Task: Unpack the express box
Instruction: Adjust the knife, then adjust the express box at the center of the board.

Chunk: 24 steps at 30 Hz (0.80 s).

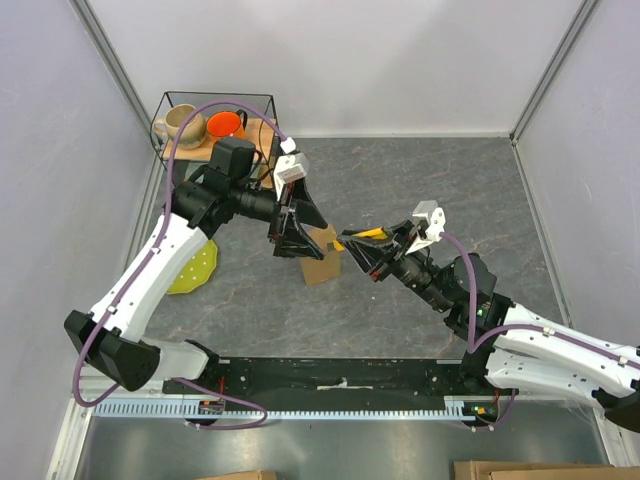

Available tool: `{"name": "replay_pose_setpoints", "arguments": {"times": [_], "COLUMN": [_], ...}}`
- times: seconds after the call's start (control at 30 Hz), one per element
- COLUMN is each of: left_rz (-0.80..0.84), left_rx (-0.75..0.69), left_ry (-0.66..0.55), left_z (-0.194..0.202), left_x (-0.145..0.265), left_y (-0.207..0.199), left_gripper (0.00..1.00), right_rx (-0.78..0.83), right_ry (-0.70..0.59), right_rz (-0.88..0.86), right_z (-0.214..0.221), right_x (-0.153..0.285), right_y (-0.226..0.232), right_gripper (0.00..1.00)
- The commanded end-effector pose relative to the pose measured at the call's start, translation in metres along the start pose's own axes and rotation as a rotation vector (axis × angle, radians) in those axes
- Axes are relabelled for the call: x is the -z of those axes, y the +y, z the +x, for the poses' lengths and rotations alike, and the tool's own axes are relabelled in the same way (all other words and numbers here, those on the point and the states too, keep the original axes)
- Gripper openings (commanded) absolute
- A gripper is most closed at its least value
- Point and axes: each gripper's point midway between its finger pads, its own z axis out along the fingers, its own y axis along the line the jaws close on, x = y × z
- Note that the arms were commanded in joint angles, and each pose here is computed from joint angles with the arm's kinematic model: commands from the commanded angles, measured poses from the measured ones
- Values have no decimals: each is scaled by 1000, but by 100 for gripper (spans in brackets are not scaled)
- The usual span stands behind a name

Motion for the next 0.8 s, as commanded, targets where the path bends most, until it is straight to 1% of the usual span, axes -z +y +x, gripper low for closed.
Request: {"name": "replay_pose_setpoints", "arguments": {"times": [0.0,0.07,0.2,0.23,0.27,0.3,0.37,0.4,0.47,0.5,0.67,0.77], "left_rz": [-87,-154,-276,-354,-391,-454,-495,-537,-563,-592,-611,-617], "left_rx": [-57,-78,-95,-101,-103,-118,-130,-160,-185,-224,-244,-259], "left_ry": [22,60,174,221,259,290,319,323,341,333,348,331], "left_z": [7,20,61,71,82,87,97,96,104,98,101,95], "left_x": [3,4,5,10,11,15,17,18,18,18,18,18], "left_y": [16,32,72,89,101,115,125,133,138,141,146,144], "left_gripper": [99,99,99,99,99,99,99,99,99,99,99,99], "right_rx": [15,26,55,71,76,78,89,90,98,101,102,97], "right_ry": [-38,-56,-61,-45,-47,-46,-34,-33,-27,-20,-5,6], "right_rz": [35,40,63,76,82,90,103,117,134,140,159,162], "right_z": [-11,-18,-27,-25,-27,-28,-26,-26,-25,-24,-20,-15], "right_x": [1,0,2,4,6,8,13,15,21,23,30,32], "right_y": [-6,-6,-9,-12,-13,-15,-18,-21,-25,-27,-31,-32], "right_gripper": [0,0,0,0,0,0,0,0,0,0,0,0]}}
